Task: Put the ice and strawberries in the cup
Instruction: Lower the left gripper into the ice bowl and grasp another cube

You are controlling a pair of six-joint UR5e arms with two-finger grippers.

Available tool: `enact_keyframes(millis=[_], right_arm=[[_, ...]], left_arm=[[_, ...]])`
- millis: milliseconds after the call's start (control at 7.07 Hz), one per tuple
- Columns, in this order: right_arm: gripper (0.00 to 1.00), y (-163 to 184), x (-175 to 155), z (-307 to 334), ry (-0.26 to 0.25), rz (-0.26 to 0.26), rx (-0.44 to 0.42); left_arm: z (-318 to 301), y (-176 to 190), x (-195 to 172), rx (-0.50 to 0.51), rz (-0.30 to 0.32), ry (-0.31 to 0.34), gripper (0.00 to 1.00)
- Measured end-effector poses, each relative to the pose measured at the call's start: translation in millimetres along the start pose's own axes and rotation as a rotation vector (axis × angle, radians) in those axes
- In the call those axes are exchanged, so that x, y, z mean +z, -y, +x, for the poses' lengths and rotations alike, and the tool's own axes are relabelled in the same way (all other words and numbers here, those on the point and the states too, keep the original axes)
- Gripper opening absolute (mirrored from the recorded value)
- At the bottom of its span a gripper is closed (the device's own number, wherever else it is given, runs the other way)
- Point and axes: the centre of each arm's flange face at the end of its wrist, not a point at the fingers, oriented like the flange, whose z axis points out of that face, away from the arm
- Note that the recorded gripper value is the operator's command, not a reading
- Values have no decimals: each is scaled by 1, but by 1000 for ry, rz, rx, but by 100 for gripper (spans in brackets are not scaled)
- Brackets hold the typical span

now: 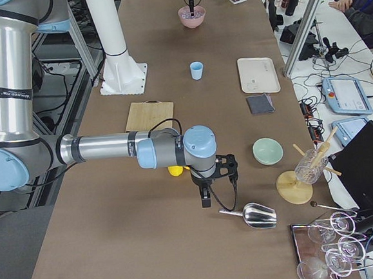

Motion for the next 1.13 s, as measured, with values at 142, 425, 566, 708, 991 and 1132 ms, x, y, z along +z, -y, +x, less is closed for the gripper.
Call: enact_keyframes(millis=[142, 425, 566, 708, 991, 1132], right_arm=[[100, 0, 0, 0, -1, 0, 0], [100, 0, 1, 1, -2, -1, 0], [100, 0, 1, 1, -2, -2, 0], [100, 0, 1, 2, -2, -3, -1], [100, 0, 2, 2, -4, -4, -1], [100, -1, 2, 3, -4, -5, 0]], left_arm=[[0, -1, 3, 1, -6, 3, 55], [2, -3, 6, 4, -13, 4, 55], [2, -5, 8, 6, -17, 5, 55], [4, -8, 11, 6, -26, 7, 55], [7, -16, 18, 1, -44, 12, 55], [7, -18, 20, -1, -49, 14, 55]])
